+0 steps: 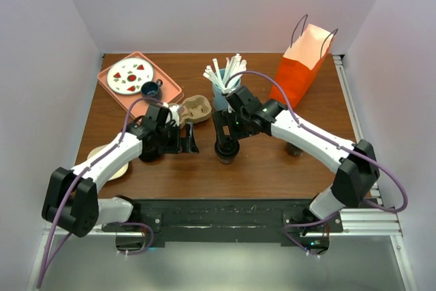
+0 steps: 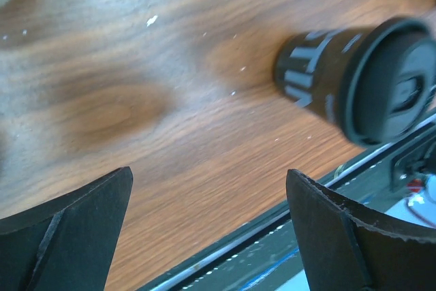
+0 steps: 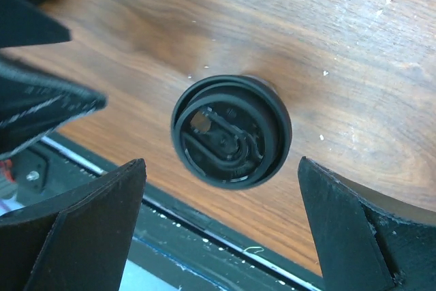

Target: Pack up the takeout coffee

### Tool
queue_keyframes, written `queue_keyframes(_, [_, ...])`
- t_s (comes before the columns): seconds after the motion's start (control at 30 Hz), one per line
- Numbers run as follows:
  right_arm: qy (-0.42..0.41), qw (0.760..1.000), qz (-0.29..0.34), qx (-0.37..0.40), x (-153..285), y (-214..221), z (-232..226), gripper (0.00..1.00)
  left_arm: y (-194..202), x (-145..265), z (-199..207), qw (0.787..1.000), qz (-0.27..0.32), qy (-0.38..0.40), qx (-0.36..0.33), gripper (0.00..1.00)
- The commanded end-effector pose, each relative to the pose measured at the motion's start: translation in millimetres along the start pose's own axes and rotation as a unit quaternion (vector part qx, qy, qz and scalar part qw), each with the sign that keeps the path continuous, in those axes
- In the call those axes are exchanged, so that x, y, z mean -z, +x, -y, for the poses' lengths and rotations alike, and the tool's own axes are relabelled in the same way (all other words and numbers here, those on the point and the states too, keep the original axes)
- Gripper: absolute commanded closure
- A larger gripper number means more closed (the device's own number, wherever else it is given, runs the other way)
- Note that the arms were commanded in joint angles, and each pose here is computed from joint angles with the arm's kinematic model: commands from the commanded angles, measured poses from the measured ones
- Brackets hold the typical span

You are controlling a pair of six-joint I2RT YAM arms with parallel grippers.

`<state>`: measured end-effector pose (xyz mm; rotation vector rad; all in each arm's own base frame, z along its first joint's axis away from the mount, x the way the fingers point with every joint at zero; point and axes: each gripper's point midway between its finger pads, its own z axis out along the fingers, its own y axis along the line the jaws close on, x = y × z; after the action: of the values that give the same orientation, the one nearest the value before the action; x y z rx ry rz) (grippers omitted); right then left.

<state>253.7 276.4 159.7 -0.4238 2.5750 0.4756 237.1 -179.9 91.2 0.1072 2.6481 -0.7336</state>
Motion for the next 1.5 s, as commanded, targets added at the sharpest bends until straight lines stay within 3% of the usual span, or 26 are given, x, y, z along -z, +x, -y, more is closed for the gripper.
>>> queue_keyframes(0.0, [0.025,0.999,0.020,0.008,-1,-15,-5,0.03,-5,5,-1,0.999,0.036,0.011,-0.037,0.00])
queue_keyframes(0.27, [0.091,0.995,-0.009,0.031,-17,1,1,0.06,-1,3,-2,0.998,0.037,0.016,-0.038,0.00])
queue_keyframes(1.07, [0.110,0.993,-0.024,0.032,-16,16,0,0.29,-1,0,-4,0.998,0.039,0.014,-0.038,0.01])
queue_keyframes(1.23, [0.134,0.991,-0.015,0.024,-12,8,17,0.31,0,1,-4,0.998,0.039,0.013,-0.037,0.01])
queue_keyframes(1.47, [0.174,0.983,0.008,-0.053,-2,-20,89,0.31,0,3,-3,0.998,0.044,0.014,-0.040,0.01])
